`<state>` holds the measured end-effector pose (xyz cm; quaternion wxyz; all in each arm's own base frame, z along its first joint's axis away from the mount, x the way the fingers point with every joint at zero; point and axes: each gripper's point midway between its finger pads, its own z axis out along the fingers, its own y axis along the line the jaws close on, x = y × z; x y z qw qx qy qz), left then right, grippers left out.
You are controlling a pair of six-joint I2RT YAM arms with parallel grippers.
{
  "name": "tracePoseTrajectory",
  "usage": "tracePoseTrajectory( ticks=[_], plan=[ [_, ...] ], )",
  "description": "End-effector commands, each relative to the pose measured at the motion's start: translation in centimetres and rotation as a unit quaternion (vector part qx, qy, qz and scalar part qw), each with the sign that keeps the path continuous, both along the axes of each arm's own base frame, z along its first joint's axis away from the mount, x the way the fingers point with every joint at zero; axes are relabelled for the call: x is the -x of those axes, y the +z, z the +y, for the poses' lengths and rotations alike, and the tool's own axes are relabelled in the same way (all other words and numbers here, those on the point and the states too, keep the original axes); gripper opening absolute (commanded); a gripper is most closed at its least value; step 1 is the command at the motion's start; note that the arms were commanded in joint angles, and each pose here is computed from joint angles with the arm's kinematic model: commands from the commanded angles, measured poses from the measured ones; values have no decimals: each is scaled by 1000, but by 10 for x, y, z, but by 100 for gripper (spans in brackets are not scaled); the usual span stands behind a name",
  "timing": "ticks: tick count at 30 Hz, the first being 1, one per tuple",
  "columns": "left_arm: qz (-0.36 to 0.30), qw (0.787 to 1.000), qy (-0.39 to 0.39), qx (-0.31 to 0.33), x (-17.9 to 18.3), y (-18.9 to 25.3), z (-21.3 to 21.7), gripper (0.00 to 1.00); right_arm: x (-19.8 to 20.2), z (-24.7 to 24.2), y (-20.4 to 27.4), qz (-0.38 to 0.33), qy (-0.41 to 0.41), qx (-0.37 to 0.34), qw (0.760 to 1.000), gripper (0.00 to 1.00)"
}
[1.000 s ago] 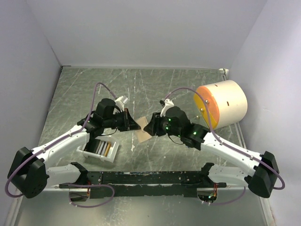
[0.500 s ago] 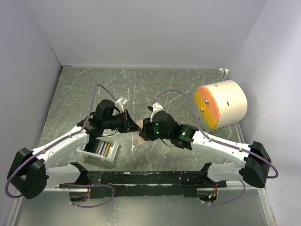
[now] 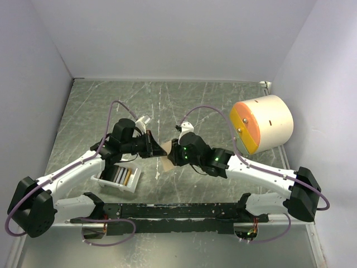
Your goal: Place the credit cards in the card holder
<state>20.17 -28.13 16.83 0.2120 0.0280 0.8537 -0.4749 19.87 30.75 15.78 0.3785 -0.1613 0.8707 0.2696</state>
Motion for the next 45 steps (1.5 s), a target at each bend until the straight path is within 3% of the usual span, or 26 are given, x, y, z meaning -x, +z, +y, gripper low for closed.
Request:
tracePoseTrajectory(
  ticks=[1,6,16,20,25,28,36,45],
  plan=[
    [5,998,-46,38,20,17,-6,7,-15,-13,-3,-29,-37,35,998,19],
    [10,998,-50,34,21,14,-6,7,-17,-21,-7,-36,-49,44,997,0],
    [14,999,-45,-14,17,-6,1,7,-15,-32,-10,-38,-62,49,996,0],
    [27,998,-46,-35,12,-25,-1,17,-8,-36,-18,-21,-62,44,997,0],
    [37,995,-44,-76,-2,-48,-2,41,0,-44,-29,-3,-71,38,997,0],
    [29,993,-35,-112,-12,-54,2,50,5,-49,-35,6,-74,37,997,0],
    [-2,984,16,-175,-28,-53,25,59,7,-37,-22,14,-67,-6,998,0],
    [-20,983,21,-180,-27,-45,31,61,2,-26,-1,11,-71,-56,996,0]
  ],
)
